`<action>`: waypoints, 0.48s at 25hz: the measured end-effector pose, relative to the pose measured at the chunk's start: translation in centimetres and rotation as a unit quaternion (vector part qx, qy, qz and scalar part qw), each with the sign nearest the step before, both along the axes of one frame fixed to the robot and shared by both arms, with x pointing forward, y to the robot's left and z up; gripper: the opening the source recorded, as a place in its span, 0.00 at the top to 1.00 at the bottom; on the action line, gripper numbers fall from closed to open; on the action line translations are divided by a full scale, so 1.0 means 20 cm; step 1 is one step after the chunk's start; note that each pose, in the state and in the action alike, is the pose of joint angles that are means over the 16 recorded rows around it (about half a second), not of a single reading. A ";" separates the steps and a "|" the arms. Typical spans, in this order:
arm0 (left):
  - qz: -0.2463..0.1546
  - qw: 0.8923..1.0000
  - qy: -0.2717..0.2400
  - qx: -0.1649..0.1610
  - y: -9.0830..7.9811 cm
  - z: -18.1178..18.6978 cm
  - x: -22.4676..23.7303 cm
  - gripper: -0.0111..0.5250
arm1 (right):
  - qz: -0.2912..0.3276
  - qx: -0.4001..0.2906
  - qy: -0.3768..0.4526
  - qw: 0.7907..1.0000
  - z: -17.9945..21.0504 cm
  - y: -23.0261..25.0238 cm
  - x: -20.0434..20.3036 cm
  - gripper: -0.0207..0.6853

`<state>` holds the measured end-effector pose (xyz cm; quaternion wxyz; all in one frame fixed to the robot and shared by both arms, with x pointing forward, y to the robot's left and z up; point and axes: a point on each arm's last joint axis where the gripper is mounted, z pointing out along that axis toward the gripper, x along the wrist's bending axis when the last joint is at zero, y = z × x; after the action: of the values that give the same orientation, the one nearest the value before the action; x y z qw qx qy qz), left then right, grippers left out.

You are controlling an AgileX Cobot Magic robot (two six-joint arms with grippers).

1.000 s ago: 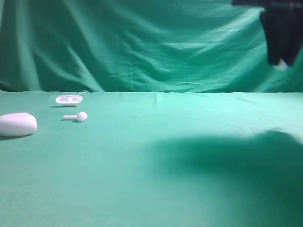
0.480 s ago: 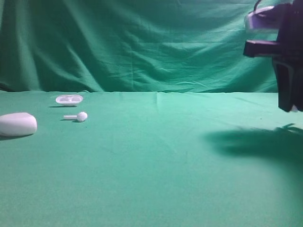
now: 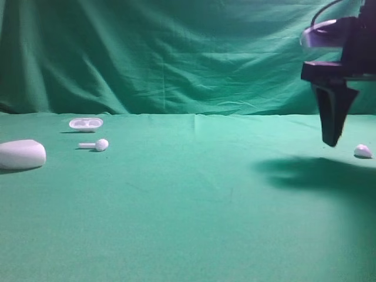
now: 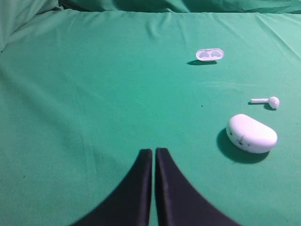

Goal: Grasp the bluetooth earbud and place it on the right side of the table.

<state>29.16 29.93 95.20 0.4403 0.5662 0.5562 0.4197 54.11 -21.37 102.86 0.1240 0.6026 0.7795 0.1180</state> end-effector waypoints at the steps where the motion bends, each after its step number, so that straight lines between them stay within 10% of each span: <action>1: 0.000 1.000 0.000 0.000 0.00 0.00 0.00 0.98 | -0.001 0.004 -0.010 1.000 0.05 -0.01 -0.03 0.64; 12: 0.000 1.000 0.000 0.000 0.00 0.00 0.00 0.98 | -0.008 0.057 -0.142 0.988 0.40 -0.15 -0.53 0.97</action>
<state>29.16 29.93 95.20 0.4403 0.5662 0.5562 0.4197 43.44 -24.41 110.86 0.1995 0.5918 0.7413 0.2460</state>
